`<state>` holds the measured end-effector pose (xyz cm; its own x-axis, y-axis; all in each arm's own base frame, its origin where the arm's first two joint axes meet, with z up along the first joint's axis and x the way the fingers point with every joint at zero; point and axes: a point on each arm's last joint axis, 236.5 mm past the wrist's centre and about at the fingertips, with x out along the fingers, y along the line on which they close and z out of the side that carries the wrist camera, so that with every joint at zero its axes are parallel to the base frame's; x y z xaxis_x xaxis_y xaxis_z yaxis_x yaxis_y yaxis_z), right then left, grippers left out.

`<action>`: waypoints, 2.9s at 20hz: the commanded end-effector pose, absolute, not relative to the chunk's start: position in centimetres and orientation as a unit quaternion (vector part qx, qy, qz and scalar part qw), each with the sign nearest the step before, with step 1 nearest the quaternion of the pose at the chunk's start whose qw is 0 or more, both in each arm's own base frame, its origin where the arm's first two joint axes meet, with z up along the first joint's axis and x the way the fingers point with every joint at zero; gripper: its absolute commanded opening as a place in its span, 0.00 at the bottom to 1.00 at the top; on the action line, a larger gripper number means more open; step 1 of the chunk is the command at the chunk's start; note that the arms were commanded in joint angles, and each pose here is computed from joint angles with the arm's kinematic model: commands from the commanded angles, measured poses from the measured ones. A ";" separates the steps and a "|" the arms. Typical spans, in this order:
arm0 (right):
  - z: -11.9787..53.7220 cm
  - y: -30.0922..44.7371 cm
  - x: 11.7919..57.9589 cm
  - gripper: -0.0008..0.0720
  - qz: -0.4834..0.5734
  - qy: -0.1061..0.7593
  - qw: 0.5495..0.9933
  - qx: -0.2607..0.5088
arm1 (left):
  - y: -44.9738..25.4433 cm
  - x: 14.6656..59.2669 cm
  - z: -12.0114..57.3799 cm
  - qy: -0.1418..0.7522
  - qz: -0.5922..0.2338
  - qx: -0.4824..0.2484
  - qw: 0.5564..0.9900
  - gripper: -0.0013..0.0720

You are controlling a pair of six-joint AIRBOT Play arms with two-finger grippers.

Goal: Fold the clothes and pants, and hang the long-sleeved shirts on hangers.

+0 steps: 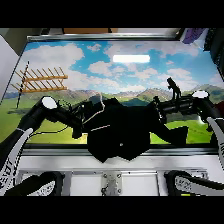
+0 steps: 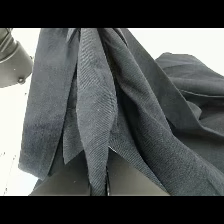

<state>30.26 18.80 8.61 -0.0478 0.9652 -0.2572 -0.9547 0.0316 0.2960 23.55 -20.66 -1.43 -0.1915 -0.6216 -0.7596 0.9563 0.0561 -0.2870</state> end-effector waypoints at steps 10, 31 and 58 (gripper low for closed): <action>9.7 19.1 31.0 0.04 0.689 0.180 0.701 0.029 | -20.6 23.4 -1.4 0.444 -0.634 0.172 0.609 0.63; 12.0 19.3 34.3 0.04 0.641 0.157 0.747 0.080 | -16.9 26.5 2.1 0.464 -0.529 0.102 0.703 0.63; 12.0 19.3 34.2 0.05 0.641 0.160 0.746 0.085 | -16.9 26.5 2.1 0.455 -0.535 0.116 0.702 0.05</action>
